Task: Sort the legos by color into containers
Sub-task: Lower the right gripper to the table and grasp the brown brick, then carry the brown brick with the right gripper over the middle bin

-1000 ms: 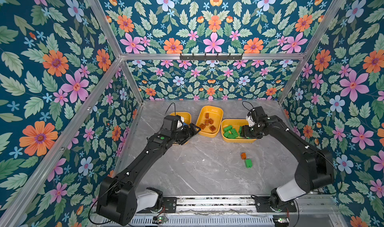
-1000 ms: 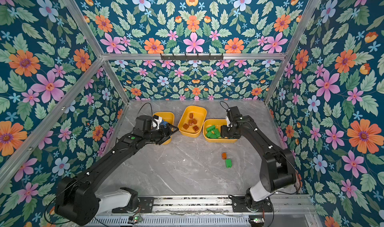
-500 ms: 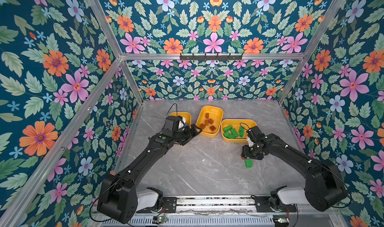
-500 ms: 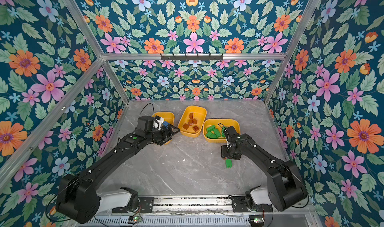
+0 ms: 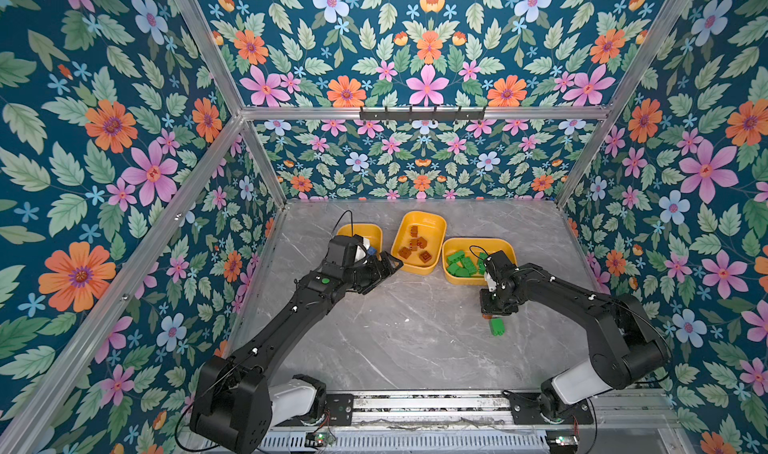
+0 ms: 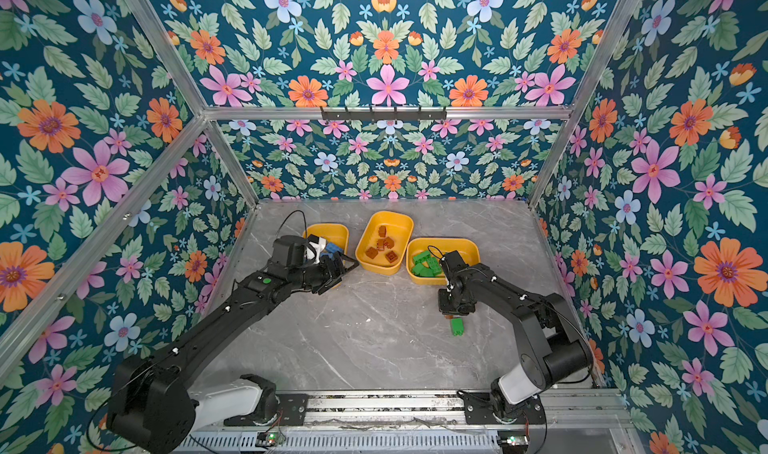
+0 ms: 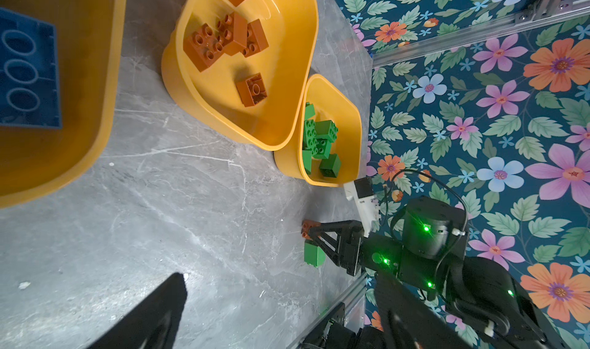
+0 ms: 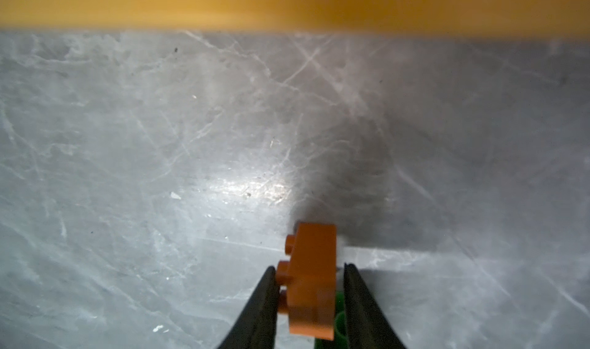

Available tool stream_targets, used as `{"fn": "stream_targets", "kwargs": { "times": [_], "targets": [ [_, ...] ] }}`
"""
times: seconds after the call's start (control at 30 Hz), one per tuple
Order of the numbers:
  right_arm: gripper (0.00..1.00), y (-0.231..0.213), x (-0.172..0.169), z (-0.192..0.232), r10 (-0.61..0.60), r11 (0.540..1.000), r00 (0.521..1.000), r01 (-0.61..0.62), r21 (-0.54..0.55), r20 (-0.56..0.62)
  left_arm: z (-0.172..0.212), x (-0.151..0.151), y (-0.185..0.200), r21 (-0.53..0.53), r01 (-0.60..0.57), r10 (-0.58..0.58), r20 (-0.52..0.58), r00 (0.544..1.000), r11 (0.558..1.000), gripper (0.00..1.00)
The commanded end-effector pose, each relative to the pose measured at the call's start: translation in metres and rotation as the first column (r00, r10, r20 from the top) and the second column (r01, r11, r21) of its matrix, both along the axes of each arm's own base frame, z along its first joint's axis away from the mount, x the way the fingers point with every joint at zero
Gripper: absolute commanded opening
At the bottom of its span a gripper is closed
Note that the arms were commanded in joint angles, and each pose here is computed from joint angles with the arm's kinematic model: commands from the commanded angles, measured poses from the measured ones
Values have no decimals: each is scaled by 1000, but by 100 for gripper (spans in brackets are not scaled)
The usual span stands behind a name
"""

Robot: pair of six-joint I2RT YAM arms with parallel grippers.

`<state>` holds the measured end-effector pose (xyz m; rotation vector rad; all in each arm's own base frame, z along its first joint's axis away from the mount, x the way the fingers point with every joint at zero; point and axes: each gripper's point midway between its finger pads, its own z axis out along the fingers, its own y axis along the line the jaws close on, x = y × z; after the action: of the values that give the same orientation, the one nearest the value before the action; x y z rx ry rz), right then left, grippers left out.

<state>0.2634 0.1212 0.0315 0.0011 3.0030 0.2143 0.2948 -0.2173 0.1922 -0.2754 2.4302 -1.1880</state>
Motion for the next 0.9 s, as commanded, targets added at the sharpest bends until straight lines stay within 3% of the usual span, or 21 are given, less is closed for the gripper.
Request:
{"fn": "stream_targets", "kwargs": {
  "times": [0.0, 0.17, 0.47, 0.67, 0.87],
  "targets": [
    [28, 2, -1, -2, 20, 1000, 1000, -20, 0, -17, 2, 2, 2, 8, -7, 7, 23, 1000, 1000, 95],
    [16, 3, 4, 13, 28, 1000, 1000, -28, 5, 14, 0, -1, 5, 13, -14, 14, 24, 1000, 1000, 95],
    [11, 51, 40, 105, 30, 978, 984, -65, 197, 176, 8, 3, 4, 5, -21, 21, 44, 999, 1000, 95],
    [11, 91, 91, 136, 22, 953, 965, -99, 286, 261, 13, 9, 0, -5, -17, 17, 52, 998, 1000, 95],
    [12, 126, 153, 136, 13, 940, 957, -110, 322, 291, 17, 10, 0, -3, -20, 20, 59, 998, 1000, 95]
  ]
}}
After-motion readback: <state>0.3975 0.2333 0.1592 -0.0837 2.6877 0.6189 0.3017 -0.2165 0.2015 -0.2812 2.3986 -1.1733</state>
